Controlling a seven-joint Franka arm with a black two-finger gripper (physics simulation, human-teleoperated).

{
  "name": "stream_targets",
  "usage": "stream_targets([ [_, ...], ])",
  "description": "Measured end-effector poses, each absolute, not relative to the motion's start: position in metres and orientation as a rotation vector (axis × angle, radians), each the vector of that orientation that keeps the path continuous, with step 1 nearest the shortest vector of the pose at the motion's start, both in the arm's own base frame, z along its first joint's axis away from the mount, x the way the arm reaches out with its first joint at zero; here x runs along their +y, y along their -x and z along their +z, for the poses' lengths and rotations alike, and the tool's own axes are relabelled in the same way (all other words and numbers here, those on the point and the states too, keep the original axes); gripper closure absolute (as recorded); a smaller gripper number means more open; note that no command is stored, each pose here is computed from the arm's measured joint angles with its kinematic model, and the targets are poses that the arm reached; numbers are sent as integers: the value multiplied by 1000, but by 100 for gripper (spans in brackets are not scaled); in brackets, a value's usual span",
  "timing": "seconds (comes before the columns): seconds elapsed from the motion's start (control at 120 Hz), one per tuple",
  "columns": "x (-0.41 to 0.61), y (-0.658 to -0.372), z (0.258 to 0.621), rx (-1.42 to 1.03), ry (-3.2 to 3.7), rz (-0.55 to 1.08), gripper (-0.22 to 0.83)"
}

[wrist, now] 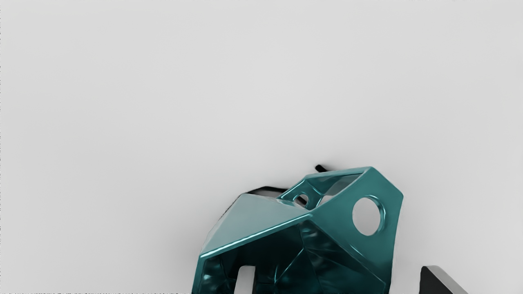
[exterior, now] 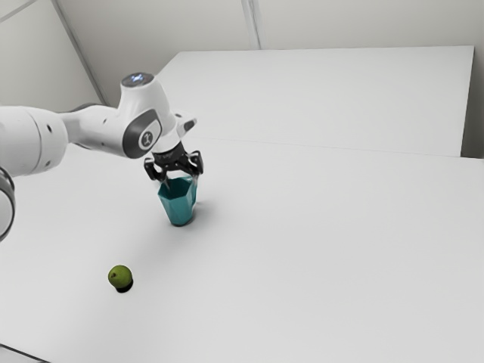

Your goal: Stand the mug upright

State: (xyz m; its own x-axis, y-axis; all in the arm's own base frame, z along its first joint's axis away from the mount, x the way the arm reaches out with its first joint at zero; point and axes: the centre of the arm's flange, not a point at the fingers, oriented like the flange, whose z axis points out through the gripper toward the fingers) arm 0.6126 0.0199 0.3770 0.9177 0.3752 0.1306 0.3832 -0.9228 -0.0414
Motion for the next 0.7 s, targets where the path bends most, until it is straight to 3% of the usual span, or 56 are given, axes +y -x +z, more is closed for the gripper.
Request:
stream_targets([
  [0.258, -6, -605, 423, -552, 3001, -244, 6],
  [0.467, -17, -602, 480, -490, 2993, -256, 2],
  [0.7, -39, -572, 536, -377, 2974, -213, 1],
])
